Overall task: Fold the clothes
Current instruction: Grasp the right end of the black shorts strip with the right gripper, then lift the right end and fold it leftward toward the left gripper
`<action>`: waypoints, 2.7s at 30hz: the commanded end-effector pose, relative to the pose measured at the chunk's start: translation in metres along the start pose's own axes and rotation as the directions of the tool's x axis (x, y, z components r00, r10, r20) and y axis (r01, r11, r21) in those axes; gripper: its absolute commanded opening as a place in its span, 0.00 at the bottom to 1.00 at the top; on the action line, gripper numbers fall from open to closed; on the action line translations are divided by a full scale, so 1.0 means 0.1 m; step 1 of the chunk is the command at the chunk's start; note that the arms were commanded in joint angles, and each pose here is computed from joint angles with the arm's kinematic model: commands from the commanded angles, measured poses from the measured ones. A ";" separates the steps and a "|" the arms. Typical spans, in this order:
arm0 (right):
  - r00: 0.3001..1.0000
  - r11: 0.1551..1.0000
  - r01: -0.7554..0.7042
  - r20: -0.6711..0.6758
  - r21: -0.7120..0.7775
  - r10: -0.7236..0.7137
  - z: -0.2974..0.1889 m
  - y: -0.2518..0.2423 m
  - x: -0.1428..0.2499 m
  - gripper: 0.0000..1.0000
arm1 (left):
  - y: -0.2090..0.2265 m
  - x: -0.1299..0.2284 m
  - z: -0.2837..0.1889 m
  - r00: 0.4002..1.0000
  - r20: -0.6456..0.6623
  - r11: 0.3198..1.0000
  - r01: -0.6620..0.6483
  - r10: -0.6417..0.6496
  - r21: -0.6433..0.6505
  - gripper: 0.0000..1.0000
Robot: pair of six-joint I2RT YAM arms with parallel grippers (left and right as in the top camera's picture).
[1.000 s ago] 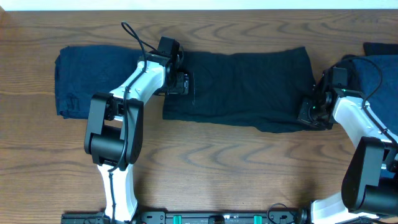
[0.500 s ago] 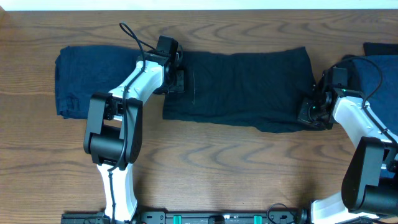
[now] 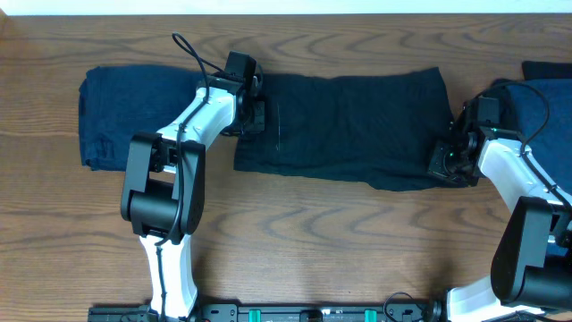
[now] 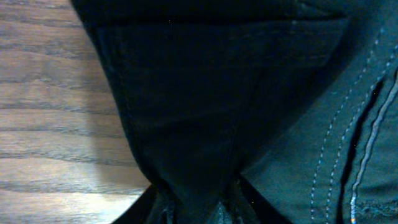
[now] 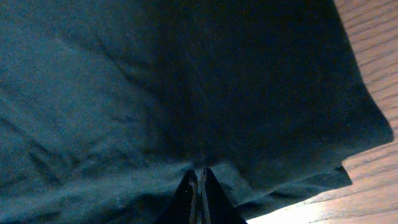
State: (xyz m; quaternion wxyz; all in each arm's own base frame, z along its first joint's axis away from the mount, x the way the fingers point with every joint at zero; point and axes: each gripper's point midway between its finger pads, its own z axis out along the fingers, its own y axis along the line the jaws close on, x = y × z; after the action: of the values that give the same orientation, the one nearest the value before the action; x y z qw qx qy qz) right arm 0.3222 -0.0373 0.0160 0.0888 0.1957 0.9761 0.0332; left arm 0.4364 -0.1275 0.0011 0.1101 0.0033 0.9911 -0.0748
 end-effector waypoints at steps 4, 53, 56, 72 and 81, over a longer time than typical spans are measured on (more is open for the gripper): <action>1.000 1.000 0.001 0.025 -0.012 -0.001 -0.06 0.06 -0.07 0.04 | -0.03 0.16 0.19 0.998 -0.067 1.000 0.005 -0.005 0.011 0.08; 0.933 0.780 0.328 0.051 -0.533 -0.357 -0.31 2.24 0.37 0.01 | -0.35 -0.28 -1.56 0.968 0.249 0.992 -0.049 0.020 0.115 0.06; 0.925 0.787 0.343 0.038 -0.513 -0.379 -0.13 2.34 0.47 0.01 | -0.46 -0.24 -1.60 0.974 0.226 0.981 -0.062 0.020 0.182 0.06; 0.877 0.797 0.344 -0.135 -0.496 -0.462 0.44 2.62 1.20 0.01 | -0.44 -0.30 -1.91 0.981 0.179 0.937 0.009 -0.076 0.350 0.06; 0.876 0.721 0.397 0.000 -0.568 -0.482 0.02 2.89 0.86 0.01 | -0.44 -0.26 -1.91 0.983 0.163 0.938 0.018 -0.079 0.347 0.06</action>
State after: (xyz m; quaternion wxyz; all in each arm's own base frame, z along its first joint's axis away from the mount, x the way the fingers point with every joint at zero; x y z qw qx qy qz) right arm 0.3275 0.2638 0.0025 0.0386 -0.0760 0.9539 0.2876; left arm 0.4165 -0.1403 0.1708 0.1669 -0.0081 0.9584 -0.2314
